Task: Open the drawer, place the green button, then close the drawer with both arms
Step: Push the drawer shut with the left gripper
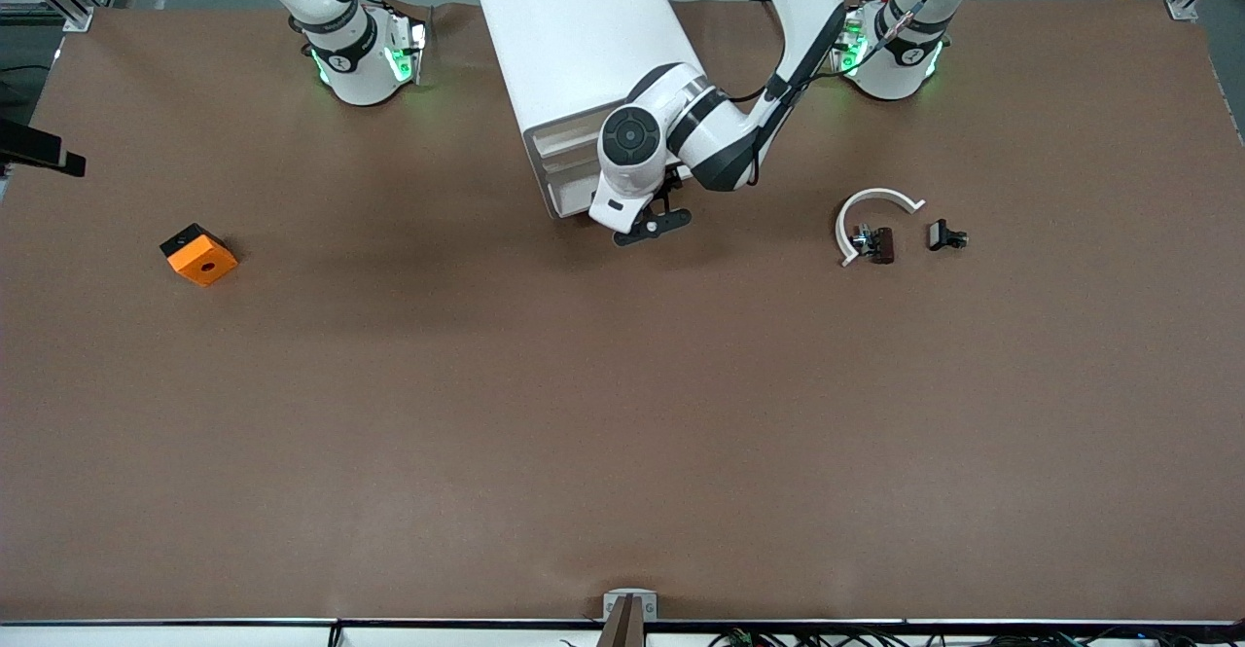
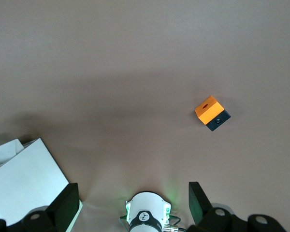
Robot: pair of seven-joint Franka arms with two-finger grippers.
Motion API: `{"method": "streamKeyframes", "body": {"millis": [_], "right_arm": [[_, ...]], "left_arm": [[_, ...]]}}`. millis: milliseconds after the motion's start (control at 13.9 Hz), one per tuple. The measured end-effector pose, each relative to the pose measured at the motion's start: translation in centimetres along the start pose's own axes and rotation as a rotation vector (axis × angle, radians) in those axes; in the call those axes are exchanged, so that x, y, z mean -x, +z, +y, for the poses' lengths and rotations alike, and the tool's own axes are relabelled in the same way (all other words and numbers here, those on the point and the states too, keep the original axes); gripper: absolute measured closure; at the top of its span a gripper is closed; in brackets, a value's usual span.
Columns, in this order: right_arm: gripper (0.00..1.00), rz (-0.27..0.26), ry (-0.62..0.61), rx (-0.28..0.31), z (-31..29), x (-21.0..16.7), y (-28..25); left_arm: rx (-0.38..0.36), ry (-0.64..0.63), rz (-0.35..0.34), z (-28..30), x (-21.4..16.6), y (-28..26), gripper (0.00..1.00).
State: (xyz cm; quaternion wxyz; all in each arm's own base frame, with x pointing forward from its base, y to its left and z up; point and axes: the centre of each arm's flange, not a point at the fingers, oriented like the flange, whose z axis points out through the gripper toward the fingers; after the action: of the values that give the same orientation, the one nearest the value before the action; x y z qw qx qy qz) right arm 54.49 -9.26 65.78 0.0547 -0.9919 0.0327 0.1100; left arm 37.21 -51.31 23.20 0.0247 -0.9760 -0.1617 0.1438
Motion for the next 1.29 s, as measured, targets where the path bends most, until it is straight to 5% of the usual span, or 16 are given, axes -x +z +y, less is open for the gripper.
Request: {"method": "streamKeyframes", "body": {"millis": [215, 430, 860, 1290], "right_arm": [[0.00, 0.079, -0.024, 0.028, -1.3, 1.3, -2.2], [0.00, 0.109, -0.054, 0.089, -3.5, 2.0, -3.1], [0.00, 0.145, -0.115, 0.107, -3.8, 1.1, -2.8], [0.00, 0.152, -0.103, 0.116, -2.7, 1.2, -1.7]], "left_arm": [[0.025, -0.059, -0.074, -0.2, 0.0, 0.4, 0.00], [0.040, -0.114, -0.153, -0.4, 0.0, 1.2, 0.00], [0.043, -0.135, -0.295, -1.0, -0.6, 3.0, 0.00], [0.034, -0.139, -0.321, -1.0, -1.6, 2.7, 0.00]]}}
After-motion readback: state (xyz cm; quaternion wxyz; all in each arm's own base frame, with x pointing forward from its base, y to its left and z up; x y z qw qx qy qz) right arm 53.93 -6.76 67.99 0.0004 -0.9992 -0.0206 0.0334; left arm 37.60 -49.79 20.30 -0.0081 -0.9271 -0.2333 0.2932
